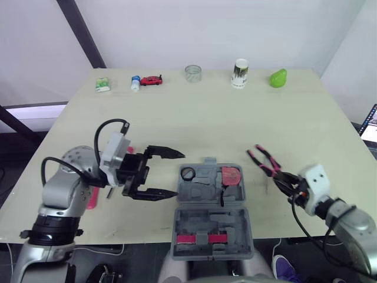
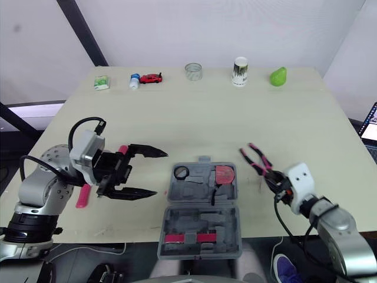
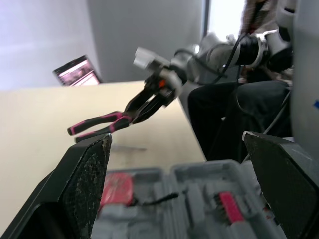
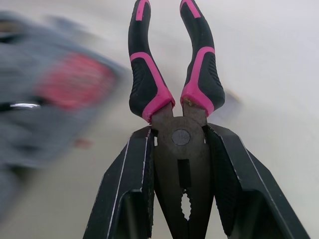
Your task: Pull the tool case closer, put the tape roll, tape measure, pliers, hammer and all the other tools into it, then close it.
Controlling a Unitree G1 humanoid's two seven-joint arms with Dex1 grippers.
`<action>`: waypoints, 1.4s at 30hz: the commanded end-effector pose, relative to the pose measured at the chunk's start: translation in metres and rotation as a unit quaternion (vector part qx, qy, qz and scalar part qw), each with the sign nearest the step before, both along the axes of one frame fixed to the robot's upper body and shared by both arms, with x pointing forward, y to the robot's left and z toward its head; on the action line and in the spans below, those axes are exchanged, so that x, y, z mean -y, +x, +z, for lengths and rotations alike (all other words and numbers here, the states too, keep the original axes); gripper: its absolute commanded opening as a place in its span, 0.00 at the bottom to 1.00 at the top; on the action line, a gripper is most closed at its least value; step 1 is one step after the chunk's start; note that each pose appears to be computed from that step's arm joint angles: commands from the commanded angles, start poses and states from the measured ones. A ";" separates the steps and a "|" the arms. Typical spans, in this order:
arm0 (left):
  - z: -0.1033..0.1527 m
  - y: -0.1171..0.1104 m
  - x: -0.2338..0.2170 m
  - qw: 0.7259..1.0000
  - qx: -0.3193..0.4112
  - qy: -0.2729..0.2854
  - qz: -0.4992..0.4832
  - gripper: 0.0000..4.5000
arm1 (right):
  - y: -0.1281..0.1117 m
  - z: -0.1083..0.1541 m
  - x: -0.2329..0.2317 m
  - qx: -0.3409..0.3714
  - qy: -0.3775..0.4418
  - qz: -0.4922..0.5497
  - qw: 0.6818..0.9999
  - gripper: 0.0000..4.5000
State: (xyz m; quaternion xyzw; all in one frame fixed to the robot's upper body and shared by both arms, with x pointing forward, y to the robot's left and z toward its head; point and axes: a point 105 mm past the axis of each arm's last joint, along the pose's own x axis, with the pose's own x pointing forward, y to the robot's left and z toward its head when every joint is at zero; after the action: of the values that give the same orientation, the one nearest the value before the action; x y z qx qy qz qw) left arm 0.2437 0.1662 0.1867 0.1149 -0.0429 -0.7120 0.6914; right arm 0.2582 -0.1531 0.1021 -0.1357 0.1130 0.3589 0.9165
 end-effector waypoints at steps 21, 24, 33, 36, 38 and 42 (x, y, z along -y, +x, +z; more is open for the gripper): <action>-0.025 -0.029 -0.078 0.991 -0.013 0.072 0.112 1.00 | 0.003 -0.010 -0.106 -0.080 -0.200 0.286 0.934 0.22; -0.025 -0.028 -0.080 0.991 -0.013 0.074 0.113 1.00 | 0.009 -0.010 -0.112 -0.077 -0.209 0.282 0.933 0.22; -0.023 -0.019 -0.081 0.990 -0.005 0.083 0.112 1.00 | 0.013 -0.015 -0.129 -0.063 -0.228 0.300 0.924 0.22; -0.022 -0.018 -0.080 0.991 -0.003 0.082 0.110 1.00 | 0.018 -0.017 -0.129 -0.052 -0.241 0.299 0.922 0.22; -0.022 -0.017 -0.079 0.991 -0.002 0.081 0.108 1.00 | 0.019 -0.019 -0.129 -0.052 -0.243 0.299 0.921 0.22; -0.021 -0.016 -0.077 0.991 0.000 0.080 0.103 1.00 | 0.019 -0.021 -0.126 -0.056 -0.245 0.300 0.920 0.22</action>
State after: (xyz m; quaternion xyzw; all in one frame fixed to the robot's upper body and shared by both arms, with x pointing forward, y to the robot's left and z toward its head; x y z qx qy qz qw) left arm 0.2316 0.2444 0.1587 0.1607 0.0381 -0.6179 0.7687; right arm 0.2767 -0.0289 0.0753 -0.3580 0.2177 0.5825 0.6965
